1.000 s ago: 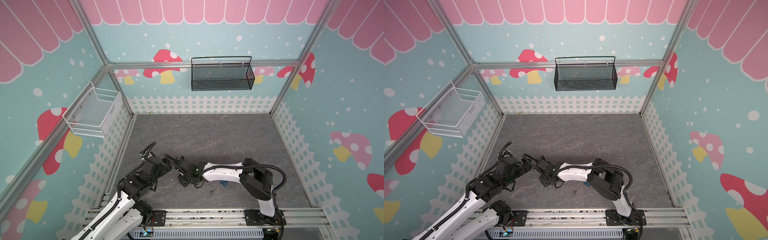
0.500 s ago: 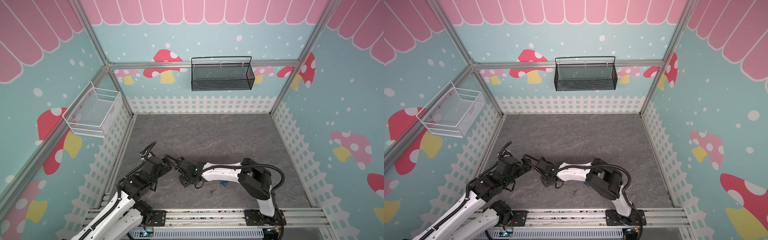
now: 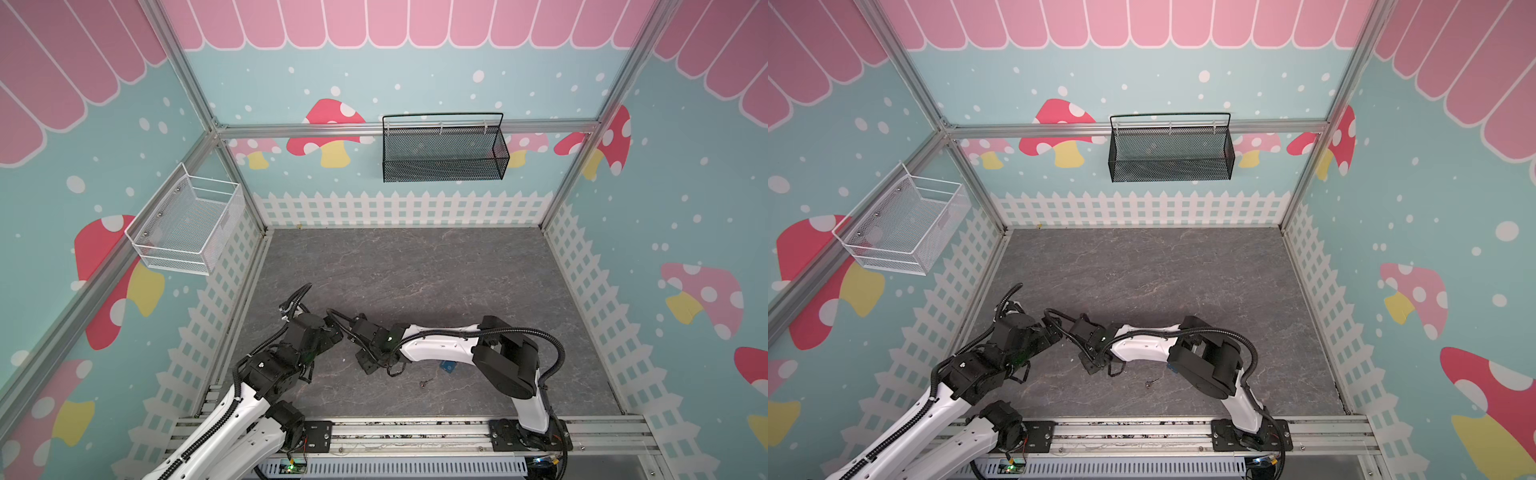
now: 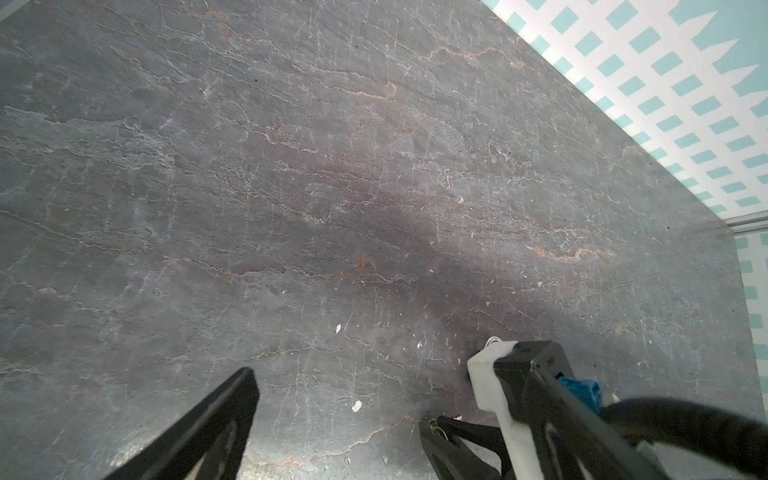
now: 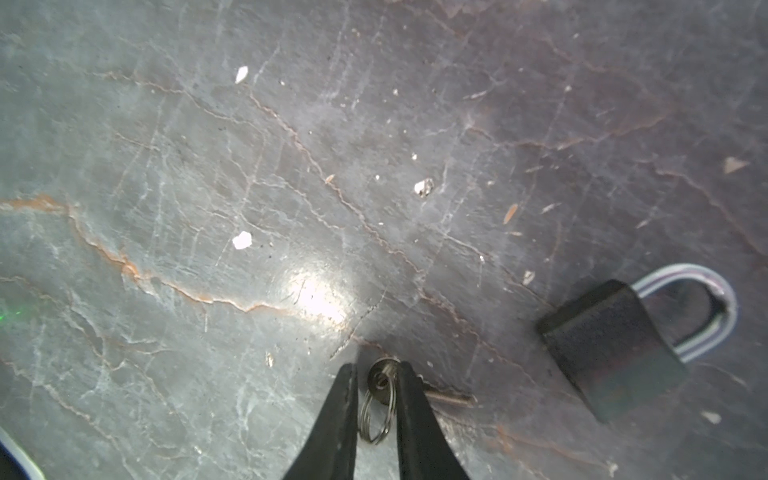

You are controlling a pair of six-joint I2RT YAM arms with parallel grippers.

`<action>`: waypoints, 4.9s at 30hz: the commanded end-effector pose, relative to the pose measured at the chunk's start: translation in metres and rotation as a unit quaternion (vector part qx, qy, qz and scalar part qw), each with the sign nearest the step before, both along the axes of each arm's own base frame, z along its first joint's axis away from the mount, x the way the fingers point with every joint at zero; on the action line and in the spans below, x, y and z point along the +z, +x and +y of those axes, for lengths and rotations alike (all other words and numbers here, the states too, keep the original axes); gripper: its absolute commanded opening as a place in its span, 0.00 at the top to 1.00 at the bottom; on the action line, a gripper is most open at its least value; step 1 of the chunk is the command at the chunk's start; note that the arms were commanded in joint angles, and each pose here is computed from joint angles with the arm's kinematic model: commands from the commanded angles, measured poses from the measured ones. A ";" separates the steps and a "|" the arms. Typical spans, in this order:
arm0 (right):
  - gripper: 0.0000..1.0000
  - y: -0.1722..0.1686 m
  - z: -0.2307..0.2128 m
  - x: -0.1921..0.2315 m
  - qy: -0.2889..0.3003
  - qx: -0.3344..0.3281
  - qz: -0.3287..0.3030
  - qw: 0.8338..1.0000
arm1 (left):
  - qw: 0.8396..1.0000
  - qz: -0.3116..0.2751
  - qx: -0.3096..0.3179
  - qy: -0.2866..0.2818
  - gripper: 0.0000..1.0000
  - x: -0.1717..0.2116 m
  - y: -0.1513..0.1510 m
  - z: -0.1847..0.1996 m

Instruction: Unlock with the key

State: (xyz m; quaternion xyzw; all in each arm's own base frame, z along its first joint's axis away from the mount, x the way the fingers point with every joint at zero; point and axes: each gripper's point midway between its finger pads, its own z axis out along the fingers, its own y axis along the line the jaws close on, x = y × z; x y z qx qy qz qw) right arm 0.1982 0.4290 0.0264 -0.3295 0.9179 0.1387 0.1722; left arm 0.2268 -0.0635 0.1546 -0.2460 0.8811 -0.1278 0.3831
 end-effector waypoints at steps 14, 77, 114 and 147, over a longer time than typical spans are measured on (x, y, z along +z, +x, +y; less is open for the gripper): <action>1.00 0.003 -0.009 0.032 0.015 0.039 -0.056 0.998 | 1.000 0.004 -0.005 -0.027 0.00 0.002 -0.007 -0.003; 1.00 0.029 -0.022 0.271 0.407 0.020 -0.268 0.873 | 0.781 -0.065 0.074 -0.616 0.32 0.103 0.041 -0.113; 0.99 0.025 -0.027 0.278 0.406 0.030 -0.283 0.868 | 0.792 -0.072 0.079 -0.602 1.00 0.102 0.042 -0.110; 0.43 -0.001 -0.062 0.294 0.559 0.089 -0.012 0.825 | 0.886 -0.322 -0.238 -0.234 1.00 0.193 0.029 -0.119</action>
